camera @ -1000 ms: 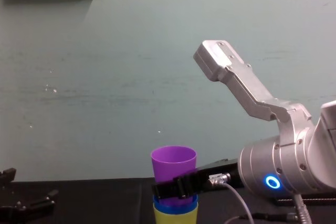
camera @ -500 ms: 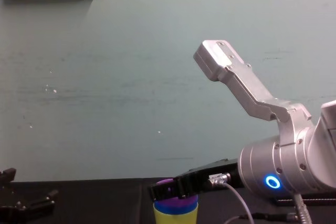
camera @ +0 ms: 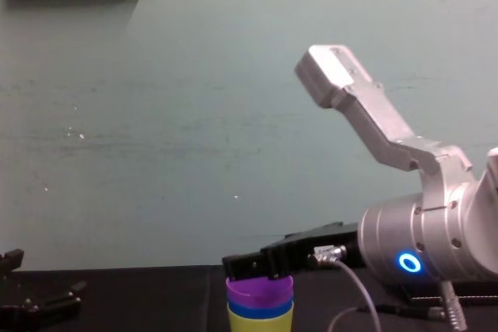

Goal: Stack the three plastic cups sequentially using one hand.

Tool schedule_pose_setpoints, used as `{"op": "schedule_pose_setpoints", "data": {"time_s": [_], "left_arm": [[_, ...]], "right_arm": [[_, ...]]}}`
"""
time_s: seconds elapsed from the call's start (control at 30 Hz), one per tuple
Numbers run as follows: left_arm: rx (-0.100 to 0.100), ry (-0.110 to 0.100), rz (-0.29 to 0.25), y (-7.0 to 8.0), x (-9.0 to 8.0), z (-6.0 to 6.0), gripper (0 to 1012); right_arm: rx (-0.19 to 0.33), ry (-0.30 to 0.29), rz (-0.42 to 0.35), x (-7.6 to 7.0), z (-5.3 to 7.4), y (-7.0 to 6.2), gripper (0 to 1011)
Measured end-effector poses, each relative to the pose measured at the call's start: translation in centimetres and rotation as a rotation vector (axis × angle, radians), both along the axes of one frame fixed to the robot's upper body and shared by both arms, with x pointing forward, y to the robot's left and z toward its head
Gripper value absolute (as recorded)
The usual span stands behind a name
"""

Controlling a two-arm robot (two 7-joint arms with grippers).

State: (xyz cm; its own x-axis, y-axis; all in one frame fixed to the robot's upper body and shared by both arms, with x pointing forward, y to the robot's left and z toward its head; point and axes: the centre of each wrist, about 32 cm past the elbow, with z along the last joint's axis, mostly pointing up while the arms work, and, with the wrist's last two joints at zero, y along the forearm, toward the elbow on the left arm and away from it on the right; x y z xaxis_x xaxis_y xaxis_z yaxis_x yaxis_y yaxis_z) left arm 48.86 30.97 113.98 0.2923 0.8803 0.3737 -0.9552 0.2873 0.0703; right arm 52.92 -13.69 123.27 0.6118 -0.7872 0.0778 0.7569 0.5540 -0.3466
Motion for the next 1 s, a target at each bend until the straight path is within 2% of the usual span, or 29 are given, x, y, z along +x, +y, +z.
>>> {"op": "schedule_pose_setpoints", "data": {"time_s": [0.1, 0.17, 0.2, 0.27, 0.47, 0.7, 0.87, 1.0], "left_arm": [[0.000, 0.000, 0.000, 0.0, 0.0, 0.0, 1000], [0.000, 0.000, 0.000, 0.0, 0.0, 0.0, 1000], [0.000, 0.000, 0.000, 0.0, 0.0, 0.0, 1000], [0.000, 0.000, 0.000, 0.0, 0.0, 0.0, 1000], [0.000, 0.000, 0.000, 0.0, 0.0, 0.0, 1000], [0.000, 0.000, 0.000, 0.0, 0.0, 0.0, 1000], [0.000, 0.000, 0.000, 0.0, 0.0, 0.0, 1000], [0.000, 0.000, 0.000, 0.0, 0.0, 0.0, 1000]], "right_arm": [[0.009, -0.014, -0.010, -0.1, 0.0, -0.2, 1002], [0.034, -0.052, -0.044, -0.4, 0.1, -0.7, 1003], [0.034, -0.052, -0.044, -0.4, 0.1, -0.7, 1003], [0.054, -0.084, -0.079, -0.7, 0.0, -1.1, 1003], [0.070, -0.138, -0.168, -1.4, -0.7, -1.8, 1003], [0.052, -0.208, -0.344, -2.4, -2.9, -2.3, 1003], [0.004, -0.204, -0.425, -2.9, -5.0, -2.4, 1003], [-0.027, -0.190, -0.457, -3.1, -6.4, -2.4, 1003]]}}
